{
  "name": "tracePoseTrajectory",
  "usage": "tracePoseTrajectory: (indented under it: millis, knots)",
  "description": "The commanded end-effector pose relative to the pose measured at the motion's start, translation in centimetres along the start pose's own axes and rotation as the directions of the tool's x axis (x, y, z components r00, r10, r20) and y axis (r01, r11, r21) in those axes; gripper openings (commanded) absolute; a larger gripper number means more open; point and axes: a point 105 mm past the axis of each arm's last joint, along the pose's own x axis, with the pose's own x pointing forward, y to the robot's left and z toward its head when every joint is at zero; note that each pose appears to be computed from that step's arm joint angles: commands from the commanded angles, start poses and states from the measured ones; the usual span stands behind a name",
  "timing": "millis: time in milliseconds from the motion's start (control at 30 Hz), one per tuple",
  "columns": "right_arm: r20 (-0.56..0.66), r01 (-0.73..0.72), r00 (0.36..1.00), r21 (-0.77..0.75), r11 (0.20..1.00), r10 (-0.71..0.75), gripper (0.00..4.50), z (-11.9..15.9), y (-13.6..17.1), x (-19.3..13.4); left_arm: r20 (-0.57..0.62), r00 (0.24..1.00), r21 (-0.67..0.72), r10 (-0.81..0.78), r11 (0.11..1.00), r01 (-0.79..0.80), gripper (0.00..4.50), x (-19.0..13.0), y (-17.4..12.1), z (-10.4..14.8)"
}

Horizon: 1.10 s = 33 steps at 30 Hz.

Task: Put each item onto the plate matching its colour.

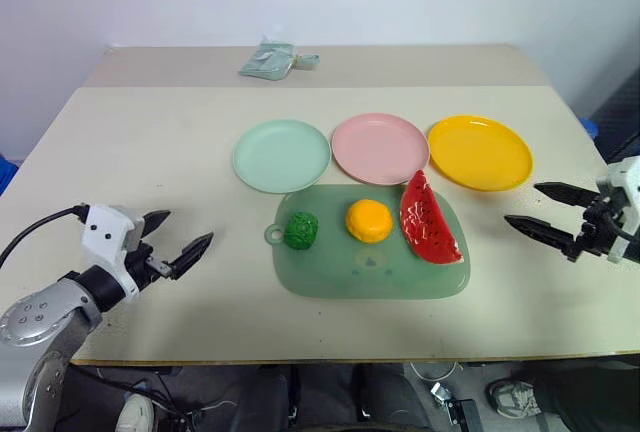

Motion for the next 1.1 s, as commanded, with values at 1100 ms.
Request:
tracePoseTrajectory:
  millis: [1100]
  knots:
    - [0.237, 0.084, 0.970, -0.090, 0.992, -0.060, 4.46, 6.1, 1.3, 0.5, 0.100, 0.964, 0.041, -0.244, 0.970, 0.241, 4.50, 4.9, -2.8, 3.1]
